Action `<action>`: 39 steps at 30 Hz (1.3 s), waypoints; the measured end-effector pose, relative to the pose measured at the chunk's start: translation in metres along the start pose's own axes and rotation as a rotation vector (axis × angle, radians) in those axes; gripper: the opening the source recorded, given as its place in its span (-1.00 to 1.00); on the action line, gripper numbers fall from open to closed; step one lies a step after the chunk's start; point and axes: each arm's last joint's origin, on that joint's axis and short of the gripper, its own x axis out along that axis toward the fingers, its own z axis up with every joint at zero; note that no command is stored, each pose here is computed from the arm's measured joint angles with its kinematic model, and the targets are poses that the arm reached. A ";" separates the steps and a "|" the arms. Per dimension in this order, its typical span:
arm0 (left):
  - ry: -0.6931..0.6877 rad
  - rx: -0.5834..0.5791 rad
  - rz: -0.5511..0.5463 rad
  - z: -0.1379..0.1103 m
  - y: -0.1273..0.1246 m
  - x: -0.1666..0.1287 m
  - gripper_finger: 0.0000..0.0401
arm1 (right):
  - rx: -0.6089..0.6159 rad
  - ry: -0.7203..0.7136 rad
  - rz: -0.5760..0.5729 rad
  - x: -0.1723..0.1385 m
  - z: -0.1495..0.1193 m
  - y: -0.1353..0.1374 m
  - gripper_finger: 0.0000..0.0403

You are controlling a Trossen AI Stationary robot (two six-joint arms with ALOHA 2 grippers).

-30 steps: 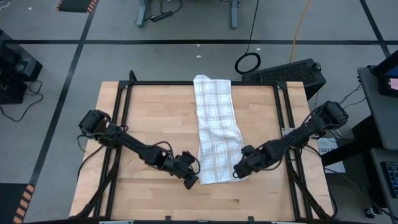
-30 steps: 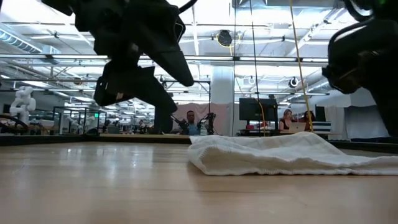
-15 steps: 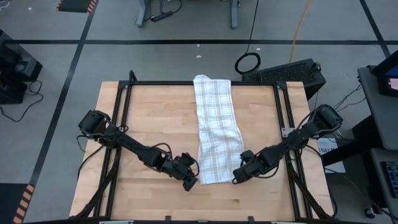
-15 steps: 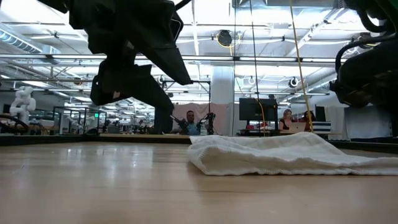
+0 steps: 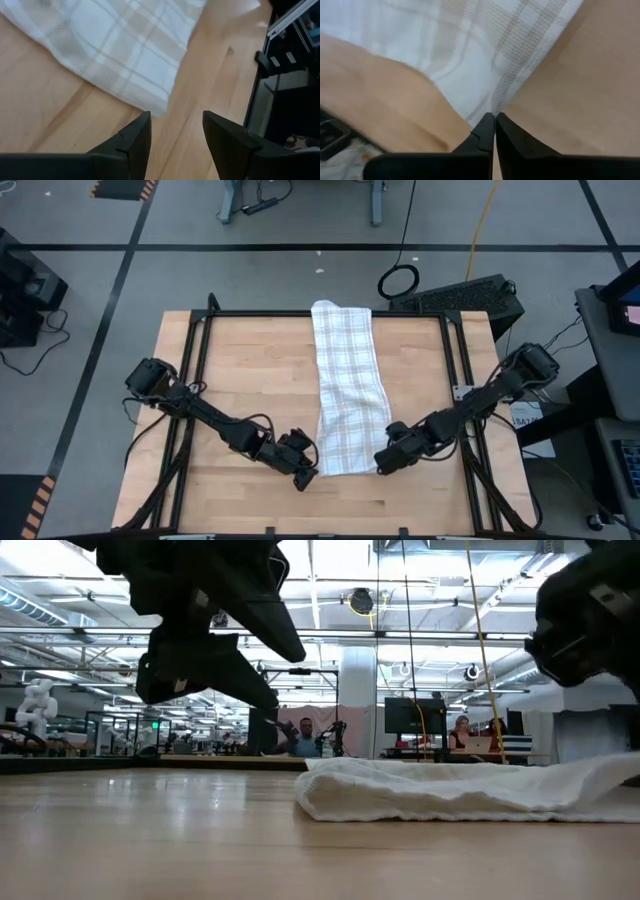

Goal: Roll towel into tight, uniform cylinder
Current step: Roll the white towel

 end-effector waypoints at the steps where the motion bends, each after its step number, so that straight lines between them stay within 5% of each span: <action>1: 0.001 0.002 -0.002 -0.001 -0.001 0.000 -0.09 | 0.004 0.002 0.019 -0.003 0.000 0.001 -0.98; 12: -0.025 0.051 0.015 -0.009 0.003 0.014 -0.09 | 0.041 -0.038 0.023 0.007 0.000 0.003 -0.99; 23: -0.115 0.439 0.001 -0.013 -0.011 0.015 -0.09 | 0.037 -0.029 0.062 0.008 -0.001 0.007 -0.99; 32: -0.191 0.579 0.134 -0.028 -0.003 0.029 -0.09 | 0.035 -0.021 0.102 0.008 -0.002 0.011 -0.99; 39: -0.234 0.635 0.050 -0.036 -0.011 0.038 -0.06 | 0.035 -0.017 0.123 0.007 -0.002 0.013 -0.99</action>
